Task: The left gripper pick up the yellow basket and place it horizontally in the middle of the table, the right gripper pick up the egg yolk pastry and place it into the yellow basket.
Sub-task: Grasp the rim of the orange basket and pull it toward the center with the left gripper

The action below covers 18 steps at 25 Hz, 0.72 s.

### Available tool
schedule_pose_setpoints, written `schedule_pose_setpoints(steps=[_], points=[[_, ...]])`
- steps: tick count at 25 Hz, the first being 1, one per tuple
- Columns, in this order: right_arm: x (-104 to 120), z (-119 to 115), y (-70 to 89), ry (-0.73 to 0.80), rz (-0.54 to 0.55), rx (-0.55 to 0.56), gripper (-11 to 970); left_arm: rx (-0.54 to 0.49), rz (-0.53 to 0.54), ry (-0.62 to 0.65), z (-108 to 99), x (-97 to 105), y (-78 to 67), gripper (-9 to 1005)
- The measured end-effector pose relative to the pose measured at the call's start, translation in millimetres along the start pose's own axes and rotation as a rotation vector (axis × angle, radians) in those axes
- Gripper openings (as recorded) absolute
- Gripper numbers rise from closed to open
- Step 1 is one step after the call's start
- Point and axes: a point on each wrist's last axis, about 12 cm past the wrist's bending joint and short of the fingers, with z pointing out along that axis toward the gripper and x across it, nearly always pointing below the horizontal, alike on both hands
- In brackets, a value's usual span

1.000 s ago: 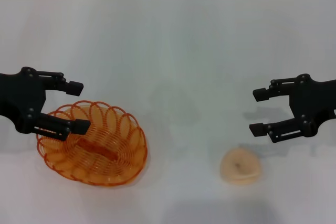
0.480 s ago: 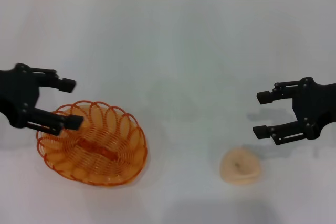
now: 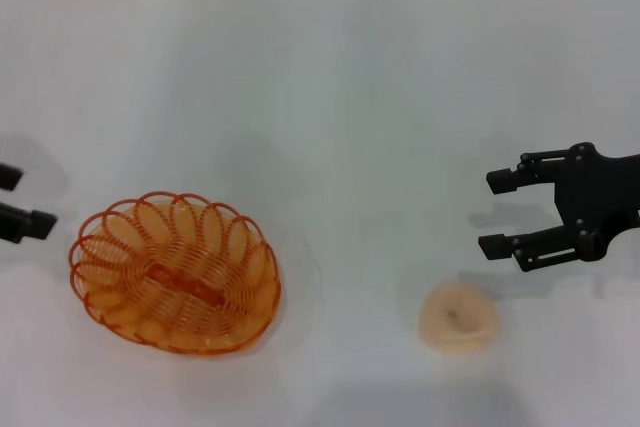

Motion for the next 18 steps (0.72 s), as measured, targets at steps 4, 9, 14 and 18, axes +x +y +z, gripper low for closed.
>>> schedule_pose_setpoints(steps=[4, 9, 14, 18], points=[[-3, 1, -0.9, -0.006, -0.008, -0.004, 798, -0.042, -0.080, 0.063, 1, 5, 3.5, 876], [-5, 3, -1.6, -0.024, -0.008, -0.004, 797, -0.082, -0.154, 0.087, 10, 6, 7.4, 875], [-5, 3, -1.9, -0.026, -0.002, -0.002, 798, -0.049, -0.182, 0.083, 28, -4, 5.3, 874], [-4, 4, -1.8, -0.026, -0.001, -0.003, 798, -0.043, -0.240, 0.108, 39, -11, 6.0, 873]])
